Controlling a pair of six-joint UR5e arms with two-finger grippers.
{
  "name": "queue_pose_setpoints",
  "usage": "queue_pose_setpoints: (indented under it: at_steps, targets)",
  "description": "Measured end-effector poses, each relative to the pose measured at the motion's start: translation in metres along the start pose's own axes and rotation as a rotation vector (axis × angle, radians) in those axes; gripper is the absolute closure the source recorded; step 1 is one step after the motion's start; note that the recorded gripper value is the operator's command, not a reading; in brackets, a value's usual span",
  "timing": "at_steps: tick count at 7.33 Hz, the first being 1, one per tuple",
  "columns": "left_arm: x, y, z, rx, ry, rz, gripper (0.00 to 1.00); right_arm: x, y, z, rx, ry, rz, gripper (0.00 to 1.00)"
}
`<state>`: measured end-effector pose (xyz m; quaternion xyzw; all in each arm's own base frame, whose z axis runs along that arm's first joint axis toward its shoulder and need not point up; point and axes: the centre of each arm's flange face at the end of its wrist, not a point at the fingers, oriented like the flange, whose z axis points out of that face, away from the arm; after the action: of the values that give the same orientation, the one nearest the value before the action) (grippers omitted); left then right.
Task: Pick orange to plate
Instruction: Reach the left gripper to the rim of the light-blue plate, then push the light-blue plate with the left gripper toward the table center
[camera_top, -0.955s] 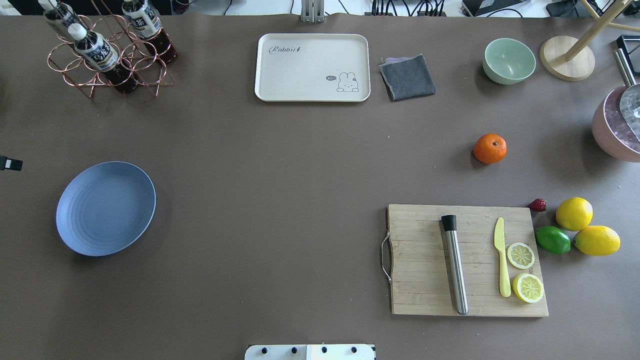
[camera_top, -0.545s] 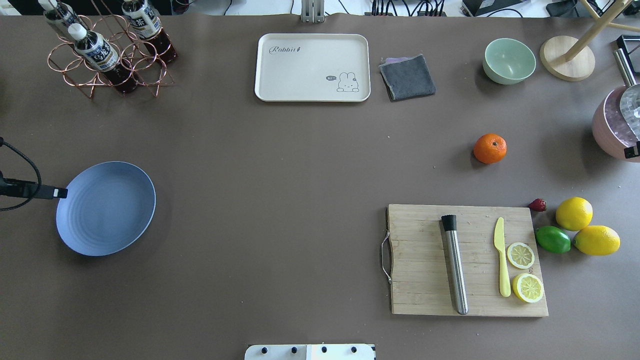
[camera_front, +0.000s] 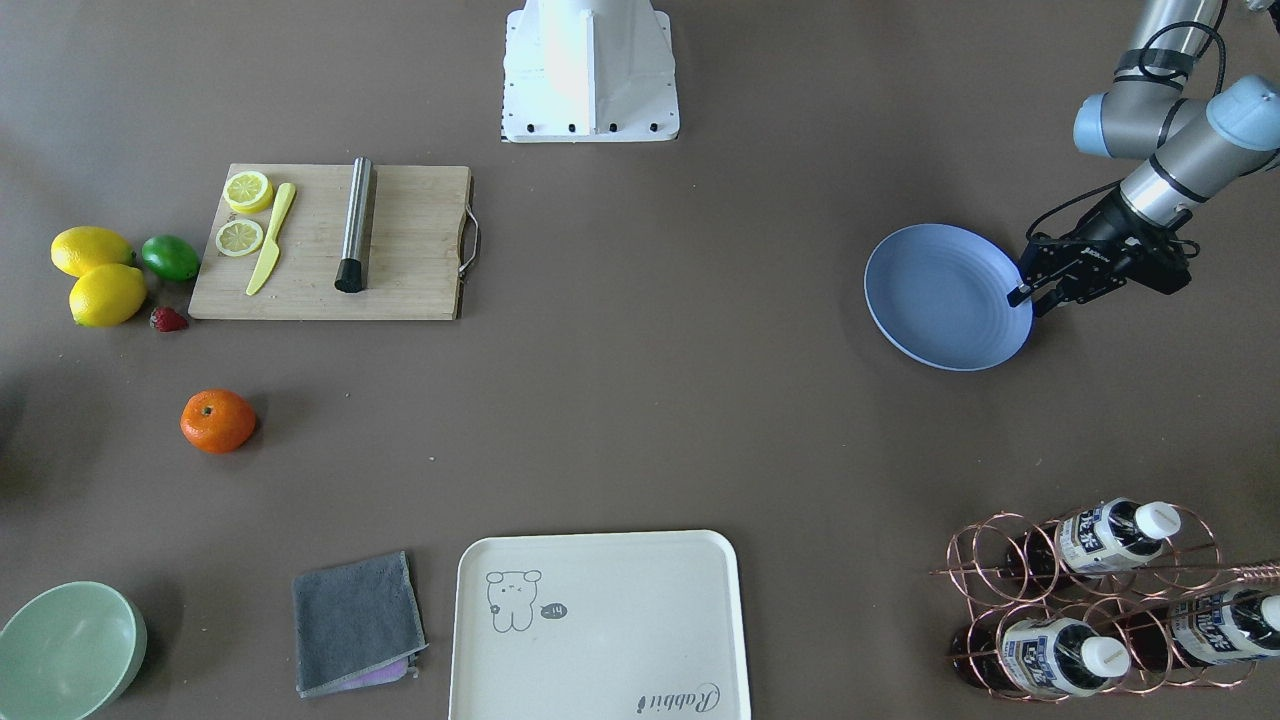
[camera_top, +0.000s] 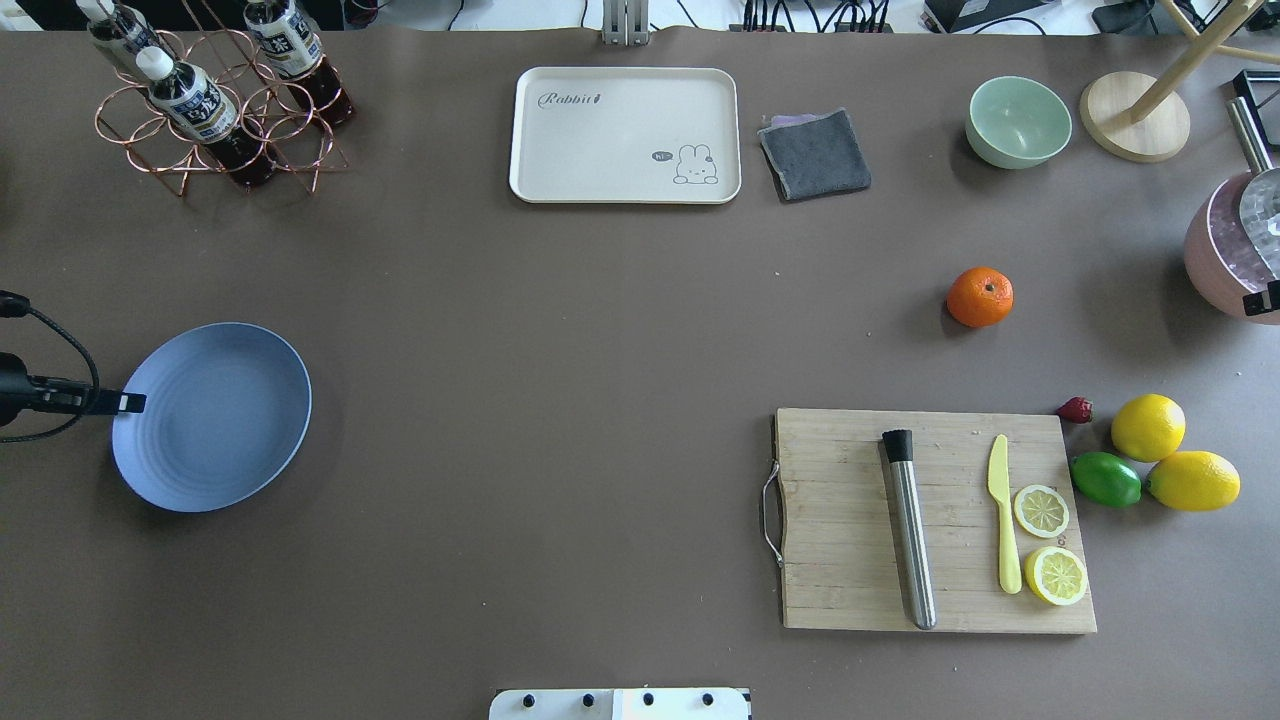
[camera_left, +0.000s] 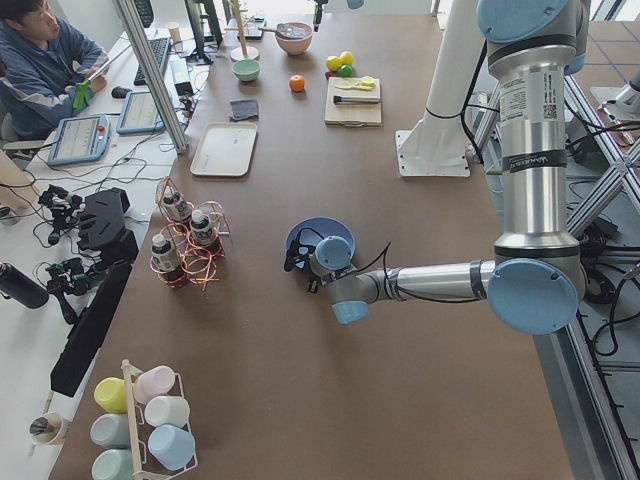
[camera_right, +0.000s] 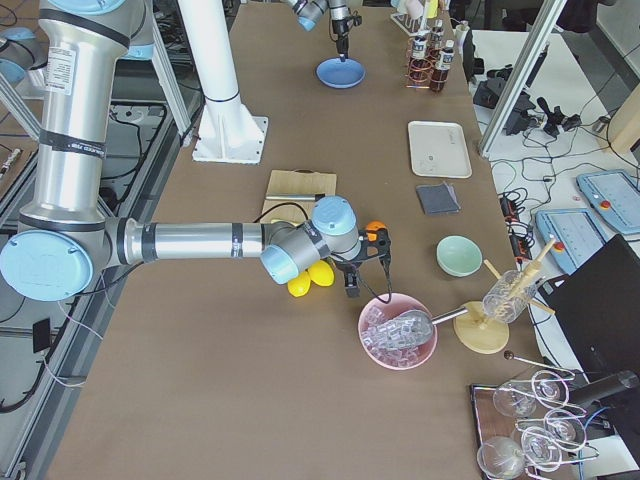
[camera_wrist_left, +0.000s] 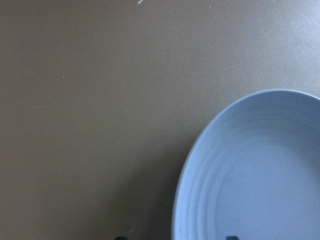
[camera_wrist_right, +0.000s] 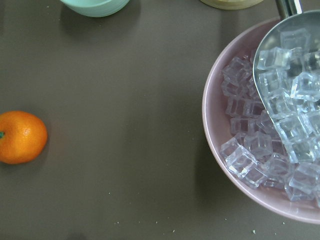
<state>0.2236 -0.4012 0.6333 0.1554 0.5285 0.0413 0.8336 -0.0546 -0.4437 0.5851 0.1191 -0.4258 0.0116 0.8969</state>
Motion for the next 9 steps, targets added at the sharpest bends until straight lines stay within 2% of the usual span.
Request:
queue_pose_setpoints:
  at_steps: [2,3,5,6,7,9]
  targets:
    - [0.012,-0.005,-0.003,0.002,0.025,0.004,1.00,-0.001,0.000,0.000,0.001,-0.001,-0.001,0.00]
    - [0.031,-0.017,-0.005,0.009,0.064,-0.029,1.00,-0.001,0.000,-0.001,0.002,-0.001,-0.002,0.00]
    - [0.107,-0.077,0.011,0.031,0.178,-0.193,1.00,-0.001,-0.001,-0.001,0.002,-0.002,-0.001,0.00]
    - [0.156,-0.106,0.033,0.033,0.211,-0.242,1.00,-0.002,-0.001,-0.001,0.003,-0.002,-0.002,0.00]
    - [0.218,-0.129,0.065,0.041,0.210,-0.271,1.00,-0.002,-0.001,-0.001,0.002,-0.003,-0.002,0.00]
    - [0.342,-0.153,0.118,0.054,0.142,-0.296,1.00,-0.002,-0.001,0.000,0.002,-0.002,-0.002,0.00]
